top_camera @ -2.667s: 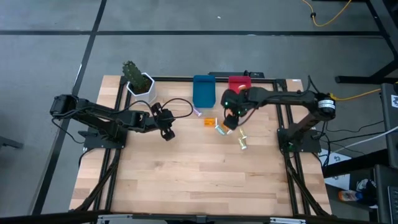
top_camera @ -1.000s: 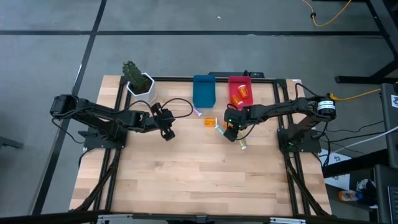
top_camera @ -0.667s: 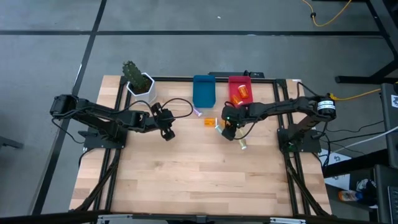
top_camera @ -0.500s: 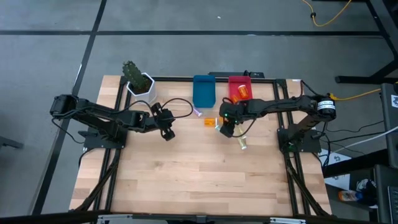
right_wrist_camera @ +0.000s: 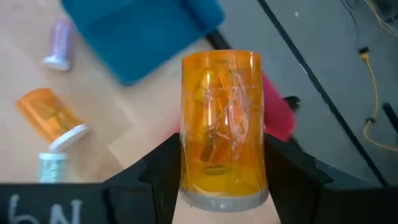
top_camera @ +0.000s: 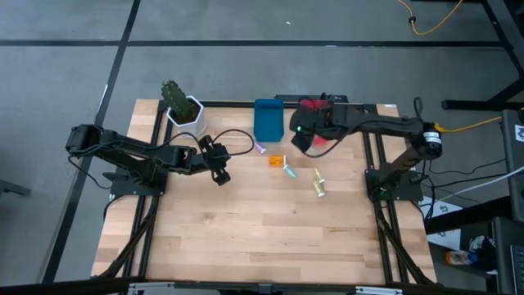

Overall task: Pick and place medicine bottles into bin by pill shape (circle, oval)
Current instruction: Put the large orange pill bottle into the red bin

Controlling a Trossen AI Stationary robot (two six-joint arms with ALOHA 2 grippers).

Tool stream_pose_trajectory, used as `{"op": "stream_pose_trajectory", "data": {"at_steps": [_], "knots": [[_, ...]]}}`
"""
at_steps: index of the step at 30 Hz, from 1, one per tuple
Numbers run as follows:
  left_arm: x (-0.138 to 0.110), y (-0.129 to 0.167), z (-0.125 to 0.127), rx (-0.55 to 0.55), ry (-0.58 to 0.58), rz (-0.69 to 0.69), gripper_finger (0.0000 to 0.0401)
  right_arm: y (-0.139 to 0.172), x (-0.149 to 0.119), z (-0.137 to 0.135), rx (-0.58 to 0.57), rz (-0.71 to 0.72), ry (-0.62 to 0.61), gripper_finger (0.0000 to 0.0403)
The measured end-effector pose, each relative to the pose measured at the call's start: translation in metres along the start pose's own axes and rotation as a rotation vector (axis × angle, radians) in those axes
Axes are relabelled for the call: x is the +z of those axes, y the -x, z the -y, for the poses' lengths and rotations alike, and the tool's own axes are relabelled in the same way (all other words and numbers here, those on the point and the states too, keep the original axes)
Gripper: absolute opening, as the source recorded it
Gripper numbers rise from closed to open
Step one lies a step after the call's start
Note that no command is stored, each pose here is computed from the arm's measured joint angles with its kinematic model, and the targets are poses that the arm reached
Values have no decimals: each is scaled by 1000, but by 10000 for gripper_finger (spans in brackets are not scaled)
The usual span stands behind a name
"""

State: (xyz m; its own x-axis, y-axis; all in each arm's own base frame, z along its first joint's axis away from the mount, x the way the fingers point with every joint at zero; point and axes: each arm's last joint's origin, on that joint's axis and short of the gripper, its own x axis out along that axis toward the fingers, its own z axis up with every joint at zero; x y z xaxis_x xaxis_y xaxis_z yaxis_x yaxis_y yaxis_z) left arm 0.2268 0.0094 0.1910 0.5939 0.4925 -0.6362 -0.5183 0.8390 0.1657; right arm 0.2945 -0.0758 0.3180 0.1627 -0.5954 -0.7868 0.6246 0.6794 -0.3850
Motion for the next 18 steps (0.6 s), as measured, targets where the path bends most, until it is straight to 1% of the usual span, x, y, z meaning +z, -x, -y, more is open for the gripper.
{"op": "stream_pose_trajectory", "data": {"at_steps": [4, 6, 11, 14, 16, 18], "knots": [[0, 0, 0, 0, 0, 0, 35, 7, 9, 25, -12, -40, -42, 199], [0, 0, 0, 0, 0, 0, 35, 4, 12, 38, 15, -74, -81, 199], [0, 0, 0, 0, 15, 0, 35, -18, 14, 70, 127, -166, -162, 199], [0, 0, 0, 0, 16, 0, 35, -35, 11, 83, 129, -198, -191, 199], [0, 0, 0, 0, 16, 0, 35, -46, 7, 89, 120, -213, -195, 199], [0, 0, 0, 0, 16, 0, 35, -57, 2, 93, 134, -240, -196, 199]]}}
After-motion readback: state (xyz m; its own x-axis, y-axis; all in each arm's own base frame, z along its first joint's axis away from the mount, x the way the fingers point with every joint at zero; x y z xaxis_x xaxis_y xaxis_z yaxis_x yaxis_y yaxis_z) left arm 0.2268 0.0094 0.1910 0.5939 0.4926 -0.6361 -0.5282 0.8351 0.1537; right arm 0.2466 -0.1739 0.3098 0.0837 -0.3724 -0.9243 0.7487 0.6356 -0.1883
